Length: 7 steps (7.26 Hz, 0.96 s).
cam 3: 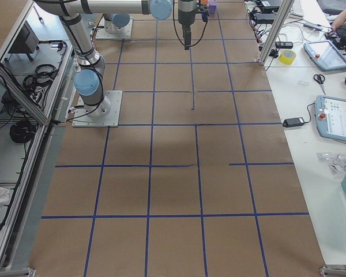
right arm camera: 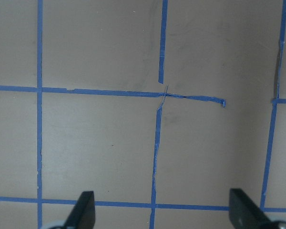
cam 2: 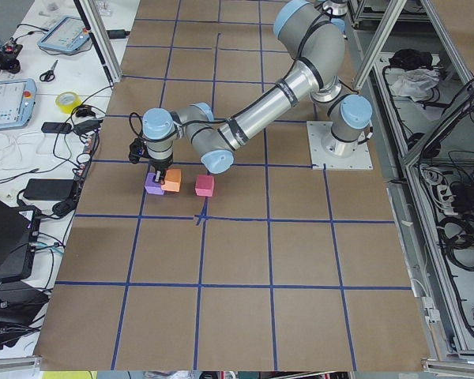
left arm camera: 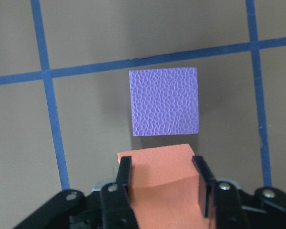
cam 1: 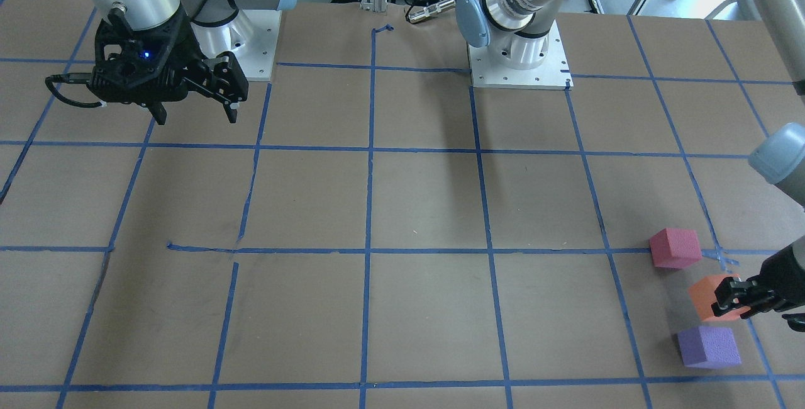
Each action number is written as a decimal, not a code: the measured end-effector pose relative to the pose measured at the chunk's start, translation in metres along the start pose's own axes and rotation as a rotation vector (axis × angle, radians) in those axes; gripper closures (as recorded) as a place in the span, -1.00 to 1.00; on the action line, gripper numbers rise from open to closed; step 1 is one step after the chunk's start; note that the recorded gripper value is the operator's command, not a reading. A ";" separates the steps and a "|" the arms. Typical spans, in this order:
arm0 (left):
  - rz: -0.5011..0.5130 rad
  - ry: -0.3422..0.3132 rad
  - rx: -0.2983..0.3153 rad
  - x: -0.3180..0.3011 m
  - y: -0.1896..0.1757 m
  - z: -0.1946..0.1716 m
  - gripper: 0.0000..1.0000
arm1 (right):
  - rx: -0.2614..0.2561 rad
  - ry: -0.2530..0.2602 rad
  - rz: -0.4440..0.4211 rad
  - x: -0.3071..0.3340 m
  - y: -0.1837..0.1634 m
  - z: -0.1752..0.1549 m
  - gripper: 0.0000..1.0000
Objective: Arrange blocks in a line
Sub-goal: 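Carry the orange cube with the left gripper between the purple and pink cubes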
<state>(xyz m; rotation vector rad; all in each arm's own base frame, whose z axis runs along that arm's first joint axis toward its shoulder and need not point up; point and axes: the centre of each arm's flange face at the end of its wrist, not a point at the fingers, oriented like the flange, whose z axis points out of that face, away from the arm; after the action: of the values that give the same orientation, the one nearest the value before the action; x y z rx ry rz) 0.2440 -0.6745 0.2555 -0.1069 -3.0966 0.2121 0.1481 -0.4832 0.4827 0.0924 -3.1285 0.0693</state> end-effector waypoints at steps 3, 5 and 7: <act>-0.024 0.026 -0.028 0.003 0.007 0.021 1.00 | 0.002 0.002 -0.004 0.000 0.000 0.000 -1.00; 0.054 0.041 -0.043 0.002 0.008 0.036 1.00 | 0.006 0.003 -0.008 0.000 -0.001 0.000 -1.00; 0.094 0.052 -0.053 0.002 0.009 0.047 1.00 | 0.007 0.003 -0.009 0.000 -0.001 0.000 -1.00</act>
<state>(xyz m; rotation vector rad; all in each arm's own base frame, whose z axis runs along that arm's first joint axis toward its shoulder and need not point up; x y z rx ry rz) 0.2411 -0.6722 0.2078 -0.2562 -3.0490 0.1272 0.1478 -0.4844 0.4829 0.1057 -3.1249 0.0810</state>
